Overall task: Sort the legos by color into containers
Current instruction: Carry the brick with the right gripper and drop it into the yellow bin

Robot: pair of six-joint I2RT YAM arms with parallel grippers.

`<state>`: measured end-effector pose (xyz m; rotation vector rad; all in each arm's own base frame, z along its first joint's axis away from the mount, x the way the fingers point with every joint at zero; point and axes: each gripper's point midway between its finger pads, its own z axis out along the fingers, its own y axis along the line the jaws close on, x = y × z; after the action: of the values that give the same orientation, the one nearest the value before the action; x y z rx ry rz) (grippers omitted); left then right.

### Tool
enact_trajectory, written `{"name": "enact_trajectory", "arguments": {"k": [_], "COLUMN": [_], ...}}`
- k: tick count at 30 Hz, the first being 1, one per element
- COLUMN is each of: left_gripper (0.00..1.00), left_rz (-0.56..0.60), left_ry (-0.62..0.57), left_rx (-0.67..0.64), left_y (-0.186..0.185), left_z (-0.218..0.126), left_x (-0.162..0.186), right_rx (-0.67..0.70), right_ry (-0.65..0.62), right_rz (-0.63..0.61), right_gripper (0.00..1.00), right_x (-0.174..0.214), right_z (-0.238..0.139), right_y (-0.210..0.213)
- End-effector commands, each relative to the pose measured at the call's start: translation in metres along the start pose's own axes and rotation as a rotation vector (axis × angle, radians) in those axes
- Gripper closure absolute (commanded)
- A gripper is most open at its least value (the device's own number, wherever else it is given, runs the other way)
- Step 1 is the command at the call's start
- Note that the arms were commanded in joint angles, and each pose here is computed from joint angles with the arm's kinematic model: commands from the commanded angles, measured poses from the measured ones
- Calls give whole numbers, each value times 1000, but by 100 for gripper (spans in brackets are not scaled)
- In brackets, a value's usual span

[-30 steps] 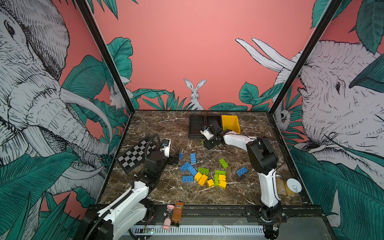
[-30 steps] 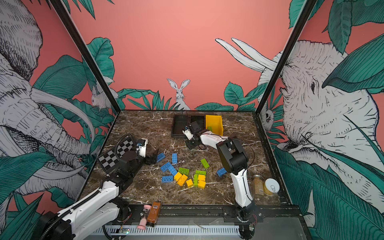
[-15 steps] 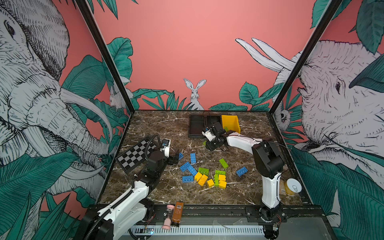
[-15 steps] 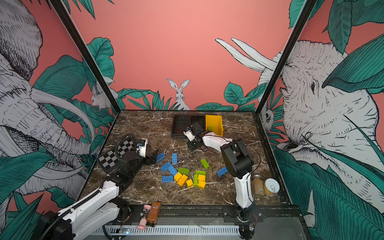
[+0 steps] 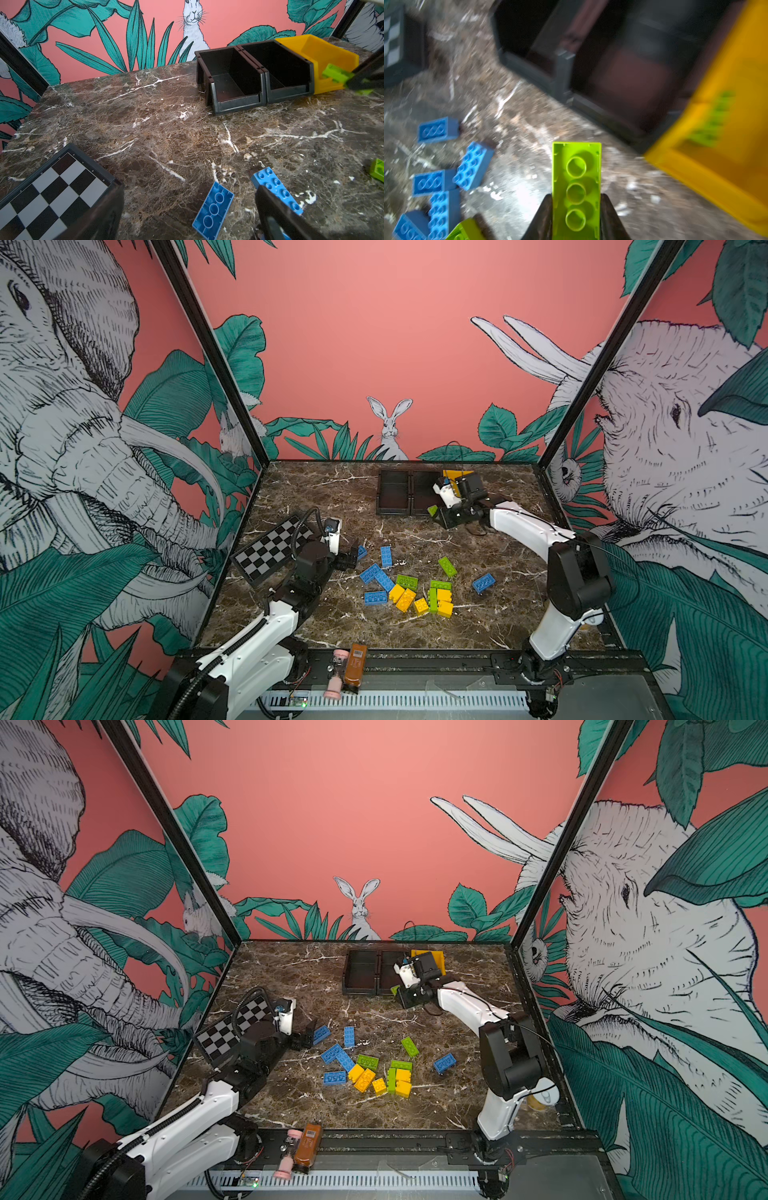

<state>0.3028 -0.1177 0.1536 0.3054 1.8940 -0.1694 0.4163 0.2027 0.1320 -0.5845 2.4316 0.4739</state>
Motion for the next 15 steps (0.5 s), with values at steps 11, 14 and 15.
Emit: {"name": "enact_trajectory", "arguments": {"k": [11,14,15], "left_gripper": [1,1,1], "left_rz": [6,1,2], "left_ry": [-23,-21,-24], "left_rx": [69,47,43], "left_y": [-12,-8,-7], "left_z": [2,1,0], "left_x": [-11,-10,-11], "right_rx": [224,259,276], "right_ry": [-78,-55,-42], "right_rz": [139,141,141], "right_gripper": [75,74,74], "right_x": [-74,-78,-77], "right_z": [8,21,25], "right_y": [-119,-132,-136]}}
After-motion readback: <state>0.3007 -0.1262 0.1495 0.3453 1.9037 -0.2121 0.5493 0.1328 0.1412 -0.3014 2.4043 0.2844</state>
